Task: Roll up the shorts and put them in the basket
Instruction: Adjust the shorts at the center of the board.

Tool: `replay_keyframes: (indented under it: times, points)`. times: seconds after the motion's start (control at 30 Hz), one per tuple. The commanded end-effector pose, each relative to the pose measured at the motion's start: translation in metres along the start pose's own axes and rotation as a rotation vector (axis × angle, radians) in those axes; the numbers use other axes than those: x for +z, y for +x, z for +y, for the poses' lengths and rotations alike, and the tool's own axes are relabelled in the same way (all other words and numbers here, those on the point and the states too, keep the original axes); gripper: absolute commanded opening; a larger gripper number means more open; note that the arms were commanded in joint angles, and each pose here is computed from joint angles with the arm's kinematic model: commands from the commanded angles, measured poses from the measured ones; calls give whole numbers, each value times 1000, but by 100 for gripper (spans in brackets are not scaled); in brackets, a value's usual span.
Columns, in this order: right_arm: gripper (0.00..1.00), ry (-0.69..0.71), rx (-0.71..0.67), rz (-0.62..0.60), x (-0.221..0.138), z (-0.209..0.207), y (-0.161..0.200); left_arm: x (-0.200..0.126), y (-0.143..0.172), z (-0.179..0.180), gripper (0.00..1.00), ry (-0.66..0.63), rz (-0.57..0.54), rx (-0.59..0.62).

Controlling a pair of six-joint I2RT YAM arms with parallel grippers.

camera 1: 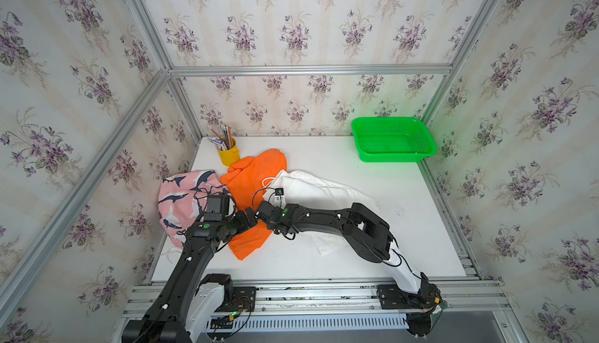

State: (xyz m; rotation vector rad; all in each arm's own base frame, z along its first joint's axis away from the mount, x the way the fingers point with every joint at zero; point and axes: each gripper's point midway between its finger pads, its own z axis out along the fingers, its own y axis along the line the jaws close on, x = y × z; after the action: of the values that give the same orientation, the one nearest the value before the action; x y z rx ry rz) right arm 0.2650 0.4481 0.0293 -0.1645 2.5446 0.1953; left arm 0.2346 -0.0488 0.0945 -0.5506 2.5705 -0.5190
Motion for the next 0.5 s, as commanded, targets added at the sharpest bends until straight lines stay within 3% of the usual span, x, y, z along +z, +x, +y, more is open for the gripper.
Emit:
replay_keyframes:
  times: [0.0,0.23,0.47]
  points:
    - [0,54,-29,-61,-24,-21,-15,0,-5,-5,99,18,-8,31]
    - [0,29,-52,-139,-73,-54,-38,4,-6,-11,99,34,4,34]
    - [9,-57,-115,-42,-54,-43,-26,19,7,-38,99,52,77,106]
